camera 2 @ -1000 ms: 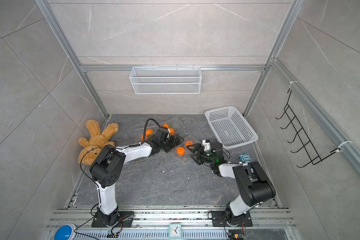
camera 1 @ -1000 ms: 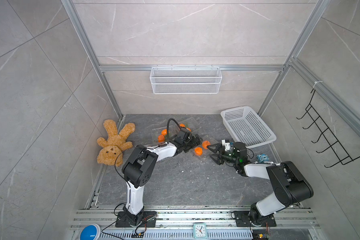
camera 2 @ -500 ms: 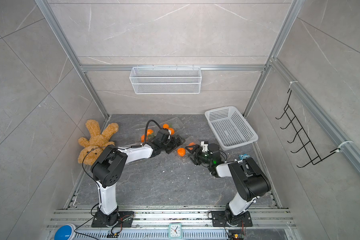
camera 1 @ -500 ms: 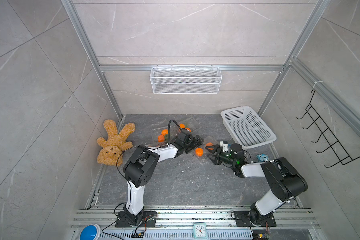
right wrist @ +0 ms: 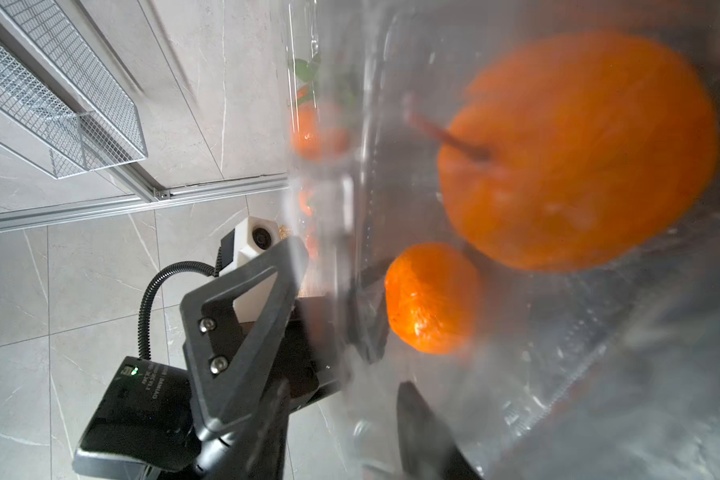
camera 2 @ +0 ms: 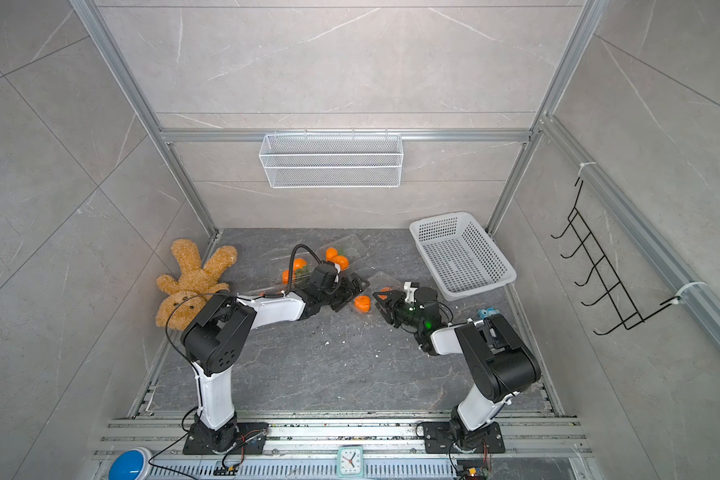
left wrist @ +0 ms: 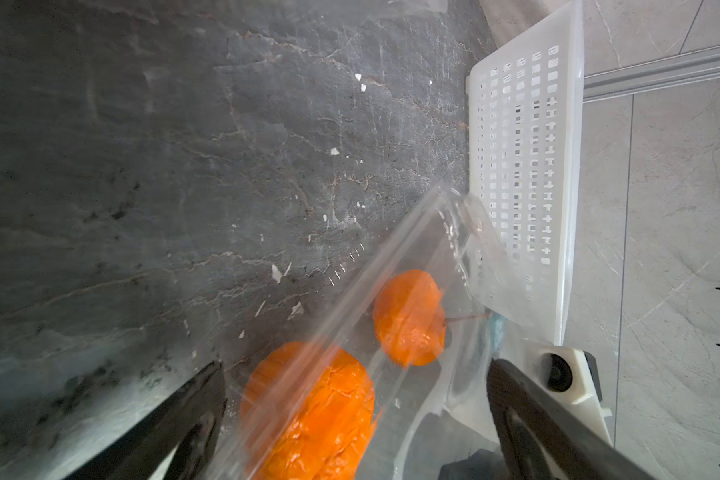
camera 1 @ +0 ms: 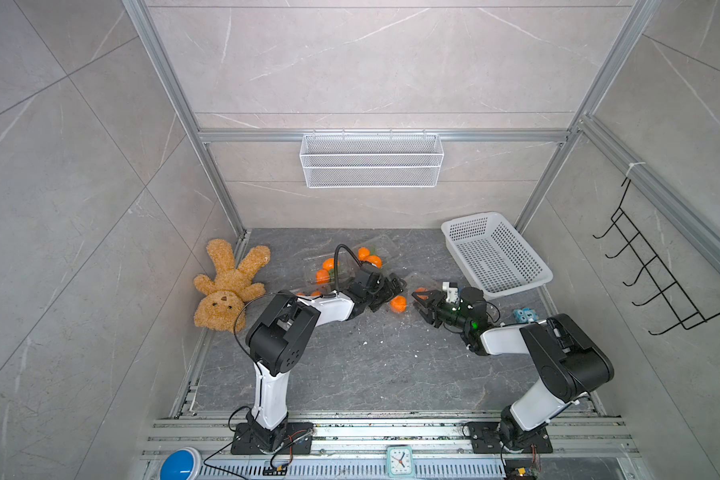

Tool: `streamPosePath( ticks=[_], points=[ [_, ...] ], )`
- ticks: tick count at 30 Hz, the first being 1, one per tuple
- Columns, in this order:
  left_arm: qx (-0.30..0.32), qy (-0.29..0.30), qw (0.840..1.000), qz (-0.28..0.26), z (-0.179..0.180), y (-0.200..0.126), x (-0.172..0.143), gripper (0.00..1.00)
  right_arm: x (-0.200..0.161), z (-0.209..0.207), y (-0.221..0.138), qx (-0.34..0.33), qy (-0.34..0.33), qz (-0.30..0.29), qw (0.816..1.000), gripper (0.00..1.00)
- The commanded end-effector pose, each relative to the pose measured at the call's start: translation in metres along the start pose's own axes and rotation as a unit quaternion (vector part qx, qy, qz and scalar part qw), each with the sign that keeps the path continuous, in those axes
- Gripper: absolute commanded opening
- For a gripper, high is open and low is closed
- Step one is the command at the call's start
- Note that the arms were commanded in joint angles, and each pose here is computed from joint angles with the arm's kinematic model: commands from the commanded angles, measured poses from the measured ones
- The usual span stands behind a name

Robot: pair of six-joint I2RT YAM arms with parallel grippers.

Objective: Take oranges out of containers
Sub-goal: Open the packing box at the center of the board.

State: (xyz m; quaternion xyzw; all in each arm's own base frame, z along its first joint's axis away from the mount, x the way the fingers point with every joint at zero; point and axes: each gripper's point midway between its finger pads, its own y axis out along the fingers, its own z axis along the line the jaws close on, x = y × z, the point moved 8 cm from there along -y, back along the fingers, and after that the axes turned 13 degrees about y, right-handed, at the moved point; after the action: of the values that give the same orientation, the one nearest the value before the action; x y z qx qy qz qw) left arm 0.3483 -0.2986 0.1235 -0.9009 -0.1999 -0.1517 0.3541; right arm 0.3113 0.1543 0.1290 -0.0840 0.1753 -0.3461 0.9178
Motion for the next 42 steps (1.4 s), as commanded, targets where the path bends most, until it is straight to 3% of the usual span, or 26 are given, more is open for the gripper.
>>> streamPosePath(
  ticks=[1,19,30,42],
  points=[
    [-0.010,-0.016,0.999,-0.035,-0.006,-0.027,0.010,0.99,-0.001,0.008,0.003,0.002,0.013,-0.006,1.000,0.41],
    [-0.058,-0.071,0.986,-0.139,0.010,-0.086,-0.012,0.97,0.011,0.029,0.021,0.038,0.100,-0.020,0.994,0.23],
    [-0.097,-0.118,0.977,-0.149,0.019,-0.064,-0.022,0.94,0.012,0.036,0.020,0.045,0.109,-0.028,0.993,0.20],
    [-0.099,-0.154,0.970,-0.160,0.031,-0.054,-0.028,0.91,0.013,0.036,0.020,0.054,0.118,-0.030,0.991,0.19]
  ],
)
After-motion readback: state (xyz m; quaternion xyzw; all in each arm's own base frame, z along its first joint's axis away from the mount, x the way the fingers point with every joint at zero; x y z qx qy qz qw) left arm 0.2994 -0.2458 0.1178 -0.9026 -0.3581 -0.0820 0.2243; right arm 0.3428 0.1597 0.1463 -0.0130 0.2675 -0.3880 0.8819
